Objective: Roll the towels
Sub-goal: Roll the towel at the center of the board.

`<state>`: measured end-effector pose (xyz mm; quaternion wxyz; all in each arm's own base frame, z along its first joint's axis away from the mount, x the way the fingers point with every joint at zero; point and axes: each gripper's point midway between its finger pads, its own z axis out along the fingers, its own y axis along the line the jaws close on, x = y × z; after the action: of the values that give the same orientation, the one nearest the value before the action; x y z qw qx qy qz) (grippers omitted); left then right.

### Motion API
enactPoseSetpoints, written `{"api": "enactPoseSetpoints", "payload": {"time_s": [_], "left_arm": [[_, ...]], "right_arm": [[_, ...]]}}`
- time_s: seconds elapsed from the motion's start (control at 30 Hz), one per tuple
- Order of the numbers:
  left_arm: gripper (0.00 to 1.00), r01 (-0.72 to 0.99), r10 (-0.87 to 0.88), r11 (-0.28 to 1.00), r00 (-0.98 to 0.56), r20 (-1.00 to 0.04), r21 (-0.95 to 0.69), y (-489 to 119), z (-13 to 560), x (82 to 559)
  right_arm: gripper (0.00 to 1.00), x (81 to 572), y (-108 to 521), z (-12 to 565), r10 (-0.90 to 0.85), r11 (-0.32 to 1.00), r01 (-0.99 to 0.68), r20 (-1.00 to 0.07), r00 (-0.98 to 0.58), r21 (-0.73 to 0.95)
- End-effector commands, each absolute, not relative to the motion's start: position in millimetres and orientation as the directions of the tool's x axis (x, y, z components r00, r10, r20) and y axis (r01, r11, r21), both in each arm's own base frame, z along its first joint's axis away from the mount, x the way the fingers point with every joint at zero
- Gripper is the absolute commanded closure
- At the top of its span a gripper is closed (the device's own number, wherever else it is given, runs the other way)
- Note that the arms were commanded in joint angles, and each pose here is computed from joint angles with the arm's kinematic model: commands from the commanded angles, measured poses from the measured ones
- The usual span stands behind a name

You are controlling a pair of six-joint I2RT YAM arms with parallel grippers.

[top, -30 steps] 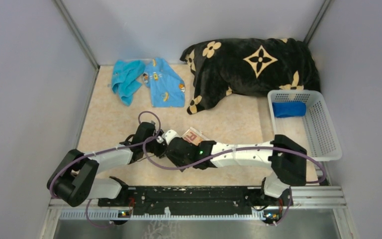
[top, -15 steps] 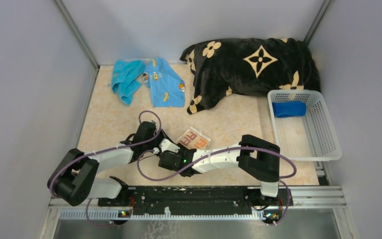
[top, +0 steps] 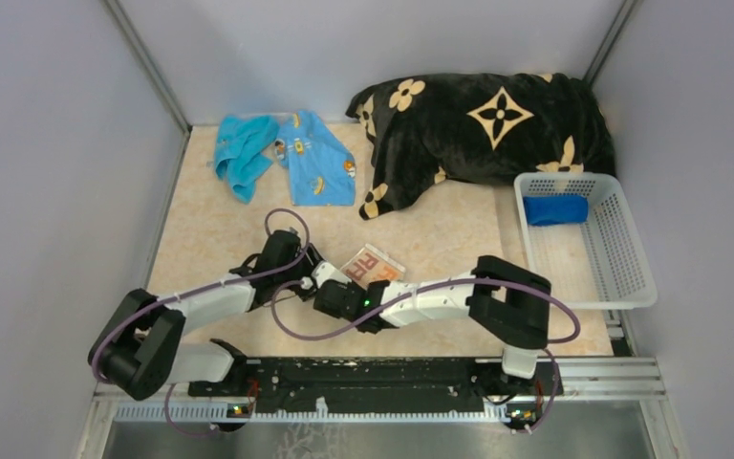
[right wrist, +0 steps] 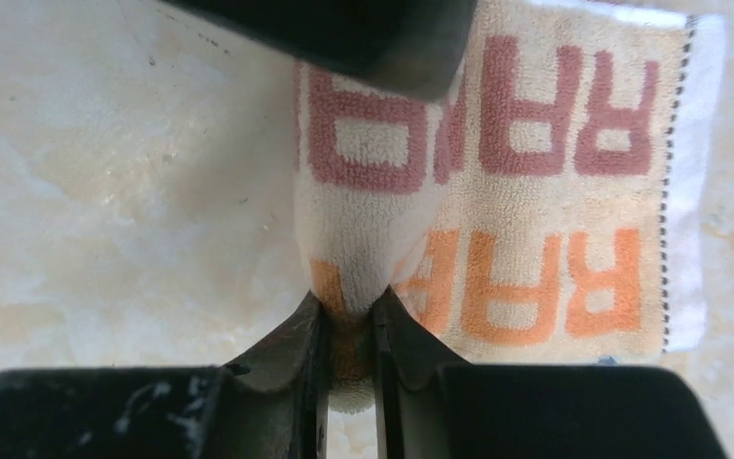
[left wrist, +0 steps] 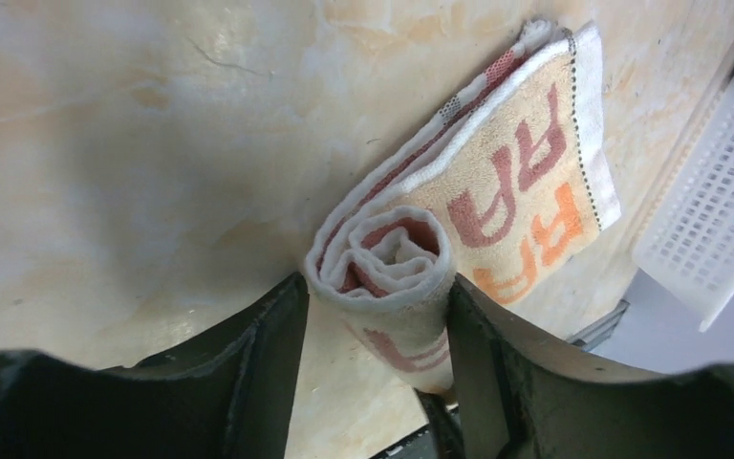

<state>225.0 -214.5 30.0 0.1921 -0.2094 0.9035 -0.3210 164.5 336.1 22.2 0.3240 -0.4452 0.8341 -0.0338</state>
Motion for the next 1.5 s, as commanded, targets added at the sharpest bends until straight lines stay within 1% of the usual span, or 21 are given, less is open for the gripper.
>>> {"api": "enactPoseSetpoints", "payload": {"time_s": [0.0, 0.03, 0.13, 0.3, 0.5, 0.57, 0.63, 0.77, 0.9, 0.93, 1.0, 1.07, 1.13, 1.2, 1.3, 1.37, 1.4, 1.47], "left_arm": [[0.35, -0.303, -0.513, 0.787, -0.805, -0.297, -0.538, -179.8, 19.8, 220.5], [0.32, -0.303, -0.519, 0.785, -0.797, -0.308, -0.540, -177.5, 24.2, 221.0], [0.26, -0.298, -0.531, 0.779, -0.781, -0.328, -0.552, -172.2, 34.9, 217.6], [0.22, -0.296, -0.553, 0.756, -0.766, -0.327, -0.585, -166.3, 45.2, 205.7], [0.21, -0.252, -0.550, 0.696, -0.789, -0.274, -0.672, -179.3, 52.4, 192.5], [0.21, -0.245, -0.547, 0.678, -0.798, -0.253, -0.693, -184.7, 52.1, 190.9], [0.21, -0.240, -0.544, 0.666, -0.804, -0.240, -0.706, -189.3, 51.4, 192.0], [0.21, -0.216, -0.544, 0.645, -0.803, -0.242, -0.733, -200.4, 57.3, 204.6], [0.23, -0.205, -0.539, 0.661, -0.799, -0.266, -0.722, -205.5, 56.4, 219.5], [0.24, -0.208, -0.535, 0.670, -0.800, -0.270, -0.712, -205.6, 53.6, 221.8], [0.31, -0.227, -0.529, 0.691, -0.806, -0.265, -0.687, -204.7, 44.1, 223.8], [0.36, -0.255, -0.520, 0.706, -0.821, -0.238, -0.661, -204.0, 29.8, 220.2], [0.44, -0.269, -0.508, 0.718, -0.833, -0.218, -0.642, -203.9, 19.4, 216.7], [0.48, -0.282, -0.499, 0.733, -0.842, -0.207, -0.619, -202.7, 11.2, 214.5], [0.50, -0.286, -0.479, 0.754, -0.855, -0.197, -0.592, -201.5, 3.2, 212.6], [0.51, -0.280, -0.468, 0.763, -0.861, -0.199, -0.583, -201.2, 0.3, 212.2], [0.51, -0.282, -0.465, 0.766, -0.863, -0.196, -0.578, -200.7, -1.5, 211.5], [0.51, -0.280, -0.455, 0.777, -0.869, -0.195, -0.564, -200.0, -4.1, 210.8]], "right_arm": [[0.90, 115.7, 338.1, -0.9, -0.727, 0.560, -0.826, -0.441, -0.527, 0.066], [0.90, 109.9, 346.0, 4.9, -0.708, 0.534, -0.830, -0.452, -0.542, 0.158], [0.91, 111.9, 360.6, 21.3, -0.646, 0.480, -0.808, -0.485, -0.590, 0.342], [0.91, 121.1, 370.6, 39.4, -0.545, 0.397, -0.704, -0.465, -0.697, 0.589], [0.91, 129.4, 363.7, 44.6, -0.443, 0.305, -0.498, -0.342, -0.829, 0.812], [0.90, 134.5, 361.7, 43.5, -0.414, 0.286, -0.439, -0.303, -0.858, 0.852], [0.89, 139.9, 358.3, 37.6, -0.392, 0.299, -0.384, -0.255, -0.884, 0.873], [0.89, 142.2, 354.6, 25.1, -0.392, 0.323, -0.342, -0.204, -0.897, 0.882], [0.89, 144.3, 351.1, 16.6, -0.380, 0.349, -0.311, -0.170, -0.909, 0.884], [0.88, 145.3, 350.2, 15.8, -0.374, 0.355, -0.310, -0.169, -0.912, 0.882], [0.88, 147.8, 348.7, 17.6, -0.362, 0.369, -0.318, -0.180, -0.915, 0.874], [0.87, 152.4, 346.7, 18.5, -0.350, 0.405, -0.333, -0.193, -0.917, 0.852], [0.85, 156.6, 343.3, 20.9, -0.345, 0.440, -0.368, -0.224, -0.911, 0.819], [0.80, 158.4, 342.4, 26.5, -0.353, 0.471, -0.423, -0.274, -0.895, 0.774], [0.72, 160.6, 340.3, 35.6, -0.389, 0.549, -0.528, -0.361, -0.847, 0.648], [0.67, 163.0, 331.0, 36.1, -0.426, 0.626, -0.581, -0.397, -0.813, 0.520], [0.63, 172.9, 325.7, 46.1, -0.417, 0.669, -0.603, -0.453, -0.788, 0.434], [0.59, 178.1, 319.8, 58.8, -0.430, 0.706, -0.632, -0.514, -0.742, 0.321]]}}
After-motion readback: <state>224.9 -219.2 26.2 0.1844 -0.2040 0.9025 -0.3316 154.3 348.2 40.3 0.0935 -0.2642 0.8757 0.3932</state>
